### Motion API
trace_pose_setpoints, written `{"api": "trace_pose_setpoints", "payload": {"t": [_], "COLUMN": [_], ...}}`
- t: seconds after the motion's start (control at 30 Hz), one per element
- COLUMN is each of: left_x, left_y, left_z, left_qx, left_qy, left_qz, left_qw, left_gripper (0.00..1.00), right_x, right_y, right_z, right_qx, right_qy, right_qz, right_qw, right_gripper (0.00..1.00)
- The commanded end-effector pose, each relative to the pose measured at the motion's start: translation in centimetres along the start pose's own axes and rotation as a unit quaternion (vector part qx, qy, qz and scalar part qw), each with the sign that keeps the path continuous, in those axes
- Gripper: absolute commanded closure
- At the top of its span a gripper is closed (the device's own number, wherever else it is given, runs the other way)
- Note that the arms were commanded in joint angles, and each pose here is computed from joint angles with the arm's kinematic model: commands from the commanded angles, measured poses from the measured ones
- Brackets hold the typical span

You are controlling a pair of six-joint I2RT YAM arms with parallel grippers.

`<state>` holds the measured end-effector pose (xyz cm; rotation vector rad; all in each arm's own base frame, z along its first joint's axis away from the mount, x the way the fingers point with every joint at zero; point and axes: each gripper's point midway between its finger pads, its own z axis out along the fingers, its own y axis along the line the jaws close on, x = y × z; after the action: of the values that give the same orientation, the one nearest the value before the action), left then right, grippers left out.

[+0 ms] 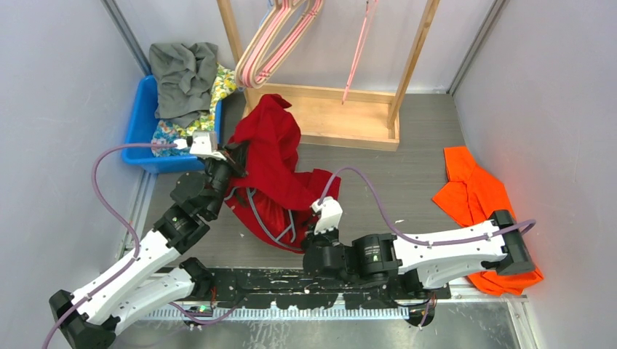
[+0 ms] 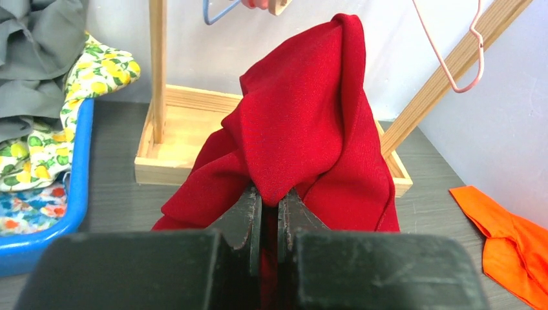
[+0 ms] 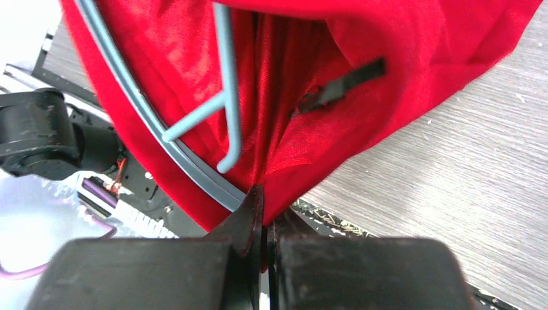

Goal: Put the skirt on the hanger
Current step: Hang the skirt on the hanger.

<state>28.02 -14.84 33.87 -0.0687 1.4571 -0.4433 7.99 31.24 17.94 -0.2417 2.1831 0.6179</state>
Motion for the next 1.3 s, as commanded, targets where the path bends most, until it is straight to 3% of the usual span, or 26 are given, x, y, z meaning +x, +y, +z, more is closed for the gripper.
{"api": "trace_pose_setpoints", "payload": {"t": [0.0,0.3,0.5,0.93,1.27], "left_x": [-6.1,-9.0,-9.7,-11.3,-12.8], "left_y": [-3.3,-6.5,-6.3,-5.4,-5.5], "left_z": [0.3,-0.4,-0.3,-0.5,-0.2], "left_qx": [0.064,0.128,0.109,0.08,0.074], "left_qy": [-0.09,-0.111,-0.111,-0.137,-0.171], "left_qz": [-0.02,-0.021,-0.023,-0.095,-0.105], "left_qw": [0.994,0.985,0.988,0.983,0.977], "left_gripper": [1.0,1.0,1.0,1.0,1.0], "right_x": [-4.6,-10.5,-12.7,-3.1,-1.5], "right_y": [2.7,0.3,0.1,-1.0,2.9], "right_z": [-2.1,-1.5,-3.0,-4.3,-5.4], "right_qx": [-0.039,-0.018,-0.022,-0.032,-0.069], "right_qy": [-0.012,-0.003,0.004,0.106,0.144], "right_qz": [0.01,0.023,0.011,-0.009,-0.041], "right_qw": [0.999,1.0,1.0,0.994,0.986], "right_gripper": [0.99,0.99,0.99,0.99,0.99]}}
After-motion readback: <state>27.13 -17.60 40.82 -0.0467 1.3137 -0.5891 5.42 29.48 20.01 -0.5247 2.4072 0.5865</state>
